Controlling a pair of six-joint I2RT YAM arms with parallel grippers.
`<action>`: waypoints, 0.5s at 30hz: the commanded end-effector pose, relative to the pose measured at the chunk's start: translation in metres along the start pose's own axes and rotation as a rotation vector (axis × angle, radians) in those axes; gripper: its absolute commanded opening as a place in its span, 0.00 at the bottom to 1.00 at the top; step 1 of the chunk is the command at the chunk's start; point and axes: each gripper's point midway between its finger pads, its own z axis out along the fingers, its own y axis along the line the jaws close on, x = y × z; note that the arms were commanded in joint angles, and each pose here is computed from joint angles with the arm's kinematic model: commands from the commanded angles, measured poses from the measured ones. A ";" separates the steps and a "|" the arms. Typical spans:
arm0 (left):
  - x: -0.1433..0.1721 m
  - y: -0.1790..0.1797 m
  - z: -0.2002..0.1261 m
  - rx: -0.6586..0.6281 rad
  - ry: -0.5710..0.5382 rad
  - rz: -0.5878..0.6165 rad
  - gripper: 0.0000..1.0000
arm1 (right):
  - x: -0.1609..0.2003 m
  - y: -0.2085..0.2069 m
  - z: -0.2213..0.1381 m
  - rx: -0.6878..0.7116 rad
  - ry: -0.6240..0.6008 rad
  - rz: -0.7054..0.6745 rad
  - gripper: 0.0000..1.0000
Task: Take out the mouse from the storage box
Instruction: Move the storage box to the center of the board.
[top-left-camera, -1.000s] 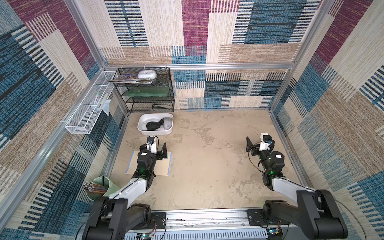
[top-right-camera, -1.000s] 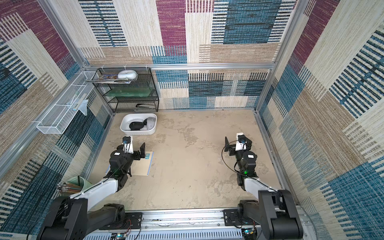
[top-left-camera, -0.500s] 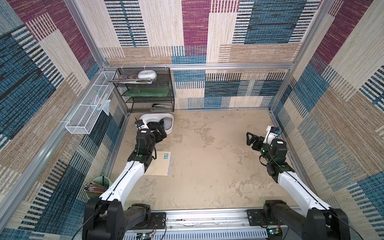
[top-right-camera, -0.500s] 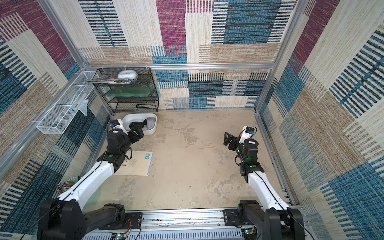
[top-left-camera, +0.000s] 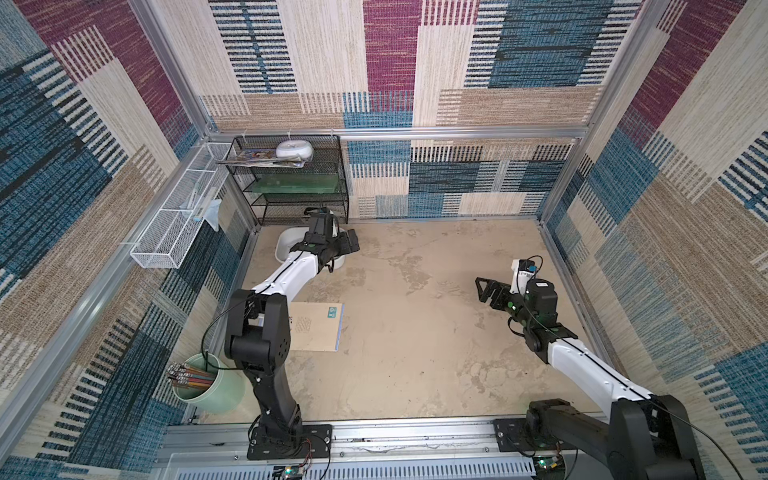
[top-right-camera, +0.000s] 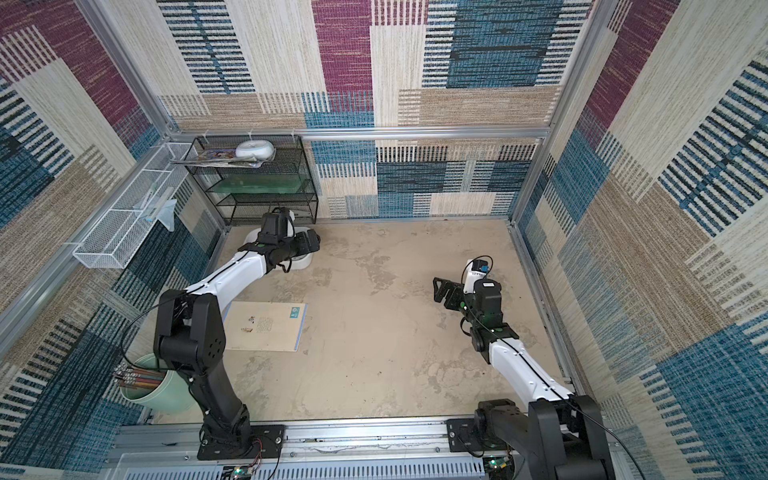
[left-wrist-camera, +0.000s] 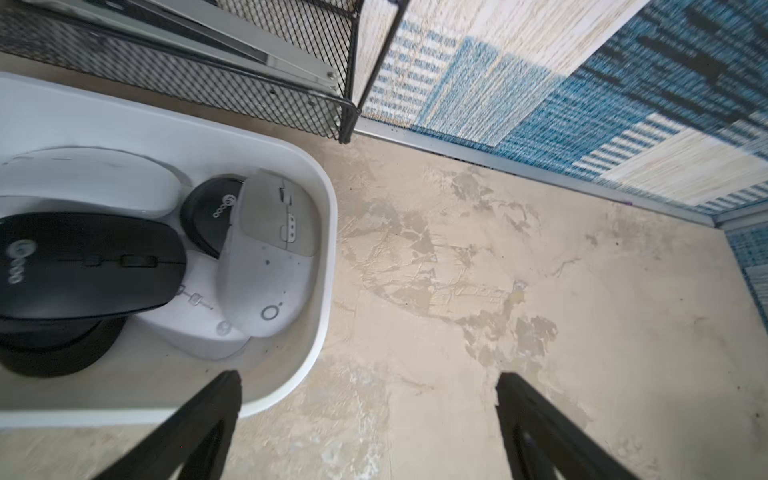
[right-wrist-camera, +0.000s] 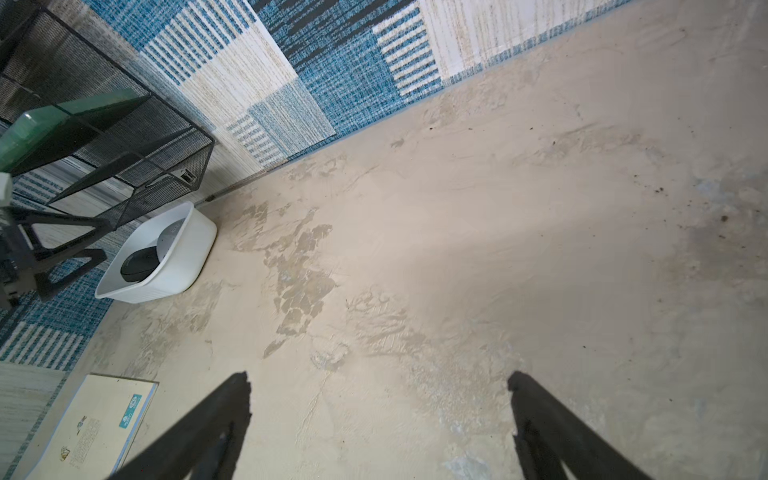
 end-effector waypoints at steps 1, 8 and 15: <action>0.014 0.002 0.015 -0.007 0.099 0.048 0.98 | -0.007 0.003 0.003 -0.002 -0.024 -0.028 1.00; 0.026 0.001 0.041 0.006 0.189 0.059 0.94 | -0.005 0.002 0.005 0.014 -0.016 -0.035 1.00; 0.038 0.000 0.059 0.026 0.255 0.057 0.90 | -0.005 0.002 0.004 0.017 -0.018 -0.040 1.00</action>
